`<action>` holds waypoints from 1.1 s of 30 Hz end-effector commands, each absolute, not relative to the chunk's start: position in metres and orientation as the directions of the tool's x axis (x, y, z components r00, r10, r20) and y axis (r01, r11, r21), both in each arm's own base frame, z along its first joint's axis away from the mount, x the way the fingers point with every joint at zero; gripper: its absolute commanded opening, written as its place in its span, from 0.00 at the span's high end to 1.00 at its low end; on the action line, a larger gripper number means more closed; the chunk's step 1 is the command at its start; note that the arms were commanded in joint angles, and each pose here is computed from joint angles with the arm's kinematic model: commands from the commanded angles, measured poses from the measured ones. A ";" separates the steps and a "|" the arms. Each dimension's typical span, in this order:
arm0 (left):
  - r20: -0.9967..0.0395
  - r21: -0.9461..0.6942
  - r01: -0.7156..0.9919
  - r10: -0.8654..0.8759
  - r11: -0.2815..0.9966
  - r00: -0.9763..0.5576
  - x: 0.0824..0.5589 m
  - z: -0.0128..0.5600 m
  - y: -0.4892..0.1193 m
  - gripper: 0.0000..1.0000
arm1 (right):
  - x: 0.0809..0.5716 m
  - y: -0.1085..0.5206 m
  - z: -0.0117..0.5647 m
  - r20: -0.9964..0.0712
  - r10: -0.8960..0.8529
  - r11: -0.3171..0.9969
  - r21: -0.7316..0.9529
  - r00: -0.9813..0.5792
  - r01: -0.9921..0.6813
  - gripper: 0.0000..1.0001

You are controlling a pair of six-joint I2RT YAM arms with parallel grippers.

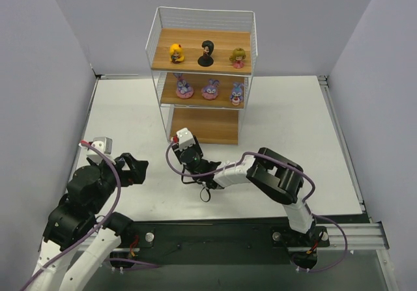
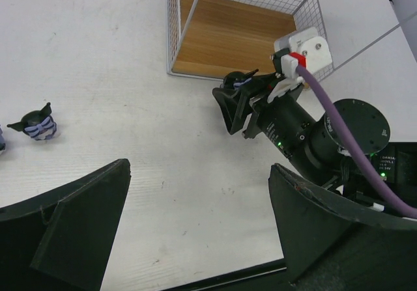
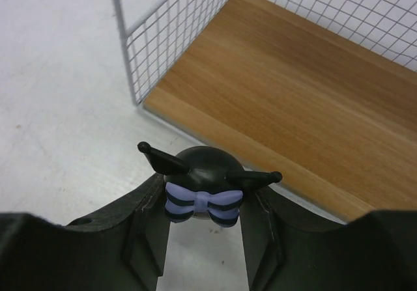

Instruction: Place and organize the plastic toys onto the shelf

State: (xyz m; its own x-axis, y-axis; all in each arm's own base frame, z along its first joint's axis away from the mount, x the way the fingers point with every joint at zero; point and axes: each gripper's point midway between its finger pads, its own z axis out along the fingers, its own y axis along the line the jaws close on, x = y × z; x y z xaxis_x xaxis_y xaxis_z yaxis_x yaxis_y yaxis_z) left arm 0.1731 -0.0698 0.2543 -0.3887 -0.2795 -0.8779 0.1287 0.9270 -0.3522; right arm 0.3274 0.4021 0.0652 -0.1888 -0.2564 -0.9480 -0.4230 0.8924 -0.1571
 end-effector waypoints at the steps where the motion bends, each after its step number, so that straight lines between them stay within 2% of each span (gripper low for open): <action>1: -0.887 -0.388 0.146 -0.325 0.910 -0.328 0.179 0.264 -0.073 0.03 | 0.360 0.410 0.113 -0.990 -0.055 0.932 -0.003 -0.131 -0.364 0.88; 11: -0.905 -0.350 0.086 -0.314 0.933 -0.288 0.184 0.257 -0.059 0.03 | 0.397 0.432 0.112 -0.991 0.034 0.953 0.070 -0.126 -0.294 0.84; 18: -0.921 -0.331 0.052 -0.311 0.942 -0.236 0.185 0.258 -0.047 0.03 | 0.400 0.442 0.104 -0.984 0.054 0.955 0.101 -0.172 -0.281 0.82; 33: -0.924 -0.310 0.037 -0.291 0.950 -0.247 0.188 0.251 -0.046 0.03 | 0.404 0.434 0.071 -0.965 0.045 0.979 0.094 -0.259 -0.182 0.82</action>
